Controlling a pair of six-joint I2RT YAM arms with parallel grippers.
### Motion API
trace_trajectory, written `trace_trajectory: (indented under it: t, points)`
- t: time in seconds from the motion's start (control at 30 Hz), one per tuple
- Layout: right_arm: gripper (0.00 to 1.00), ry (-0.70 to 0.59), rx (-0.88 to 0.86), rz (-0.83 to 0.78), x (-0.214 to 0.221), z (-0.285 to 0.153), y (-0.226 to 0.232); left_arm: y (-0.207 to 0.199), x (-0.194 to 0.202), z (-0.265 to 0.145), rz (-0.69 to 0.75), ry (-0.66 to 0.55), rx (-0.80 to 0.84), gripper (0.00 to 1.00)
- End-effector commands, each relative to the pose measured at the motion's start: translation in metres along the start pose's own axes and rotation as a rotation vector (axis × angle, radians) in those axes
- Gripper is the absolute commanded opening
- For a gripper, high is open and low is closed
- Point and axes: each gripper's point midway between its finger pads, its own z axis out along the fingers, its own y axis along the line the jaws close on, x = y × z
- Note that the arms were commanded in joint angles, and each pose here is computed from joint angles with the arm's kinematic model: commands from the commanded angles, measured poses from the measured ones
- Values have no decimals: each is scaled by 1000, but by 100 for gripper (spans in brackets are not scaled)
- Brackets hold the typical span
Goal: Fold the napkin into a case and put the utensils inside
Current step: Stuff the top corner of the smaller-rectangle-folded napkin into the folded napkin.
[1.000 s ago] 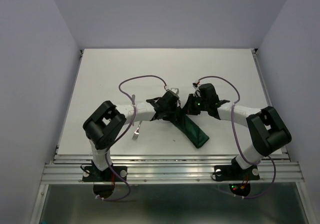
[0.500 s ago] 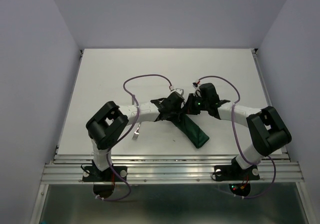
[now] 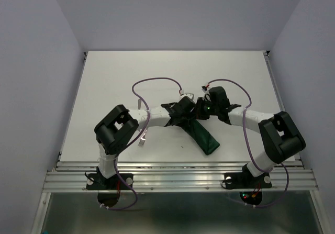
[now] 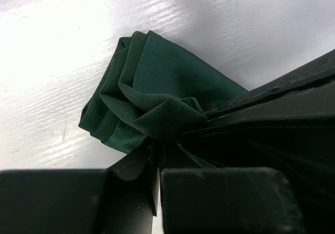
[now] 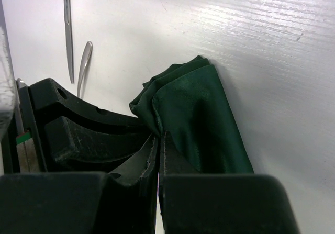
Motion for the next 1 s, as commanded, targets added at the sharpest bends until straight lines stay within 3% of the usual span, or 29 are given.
trace_trajectory:
  t: [0.0, 0.23, 0.3, 0.5, 0.97]
  points:
    - [1, -48, -55, -33, -13, -8, 15, 0, -7, -7, 9, -15, -28, 10]
    - [1, -47, -36, -46, -11, -14, 13, -8, -15, -17, -33, -37, 33, 6]
    - [1, -60, -15, -42, -13, -19, 9, -7, -13, -18, -53, -28, 50, 1]
    - [1, -101, 28, -86, -21, -32, 9, -9, -4, -16, -82, 3, 105, 0]
    - [1, 17, 119, -188, -16, -36, -3, -13, -7, -23, -173, 14, 212, 0]
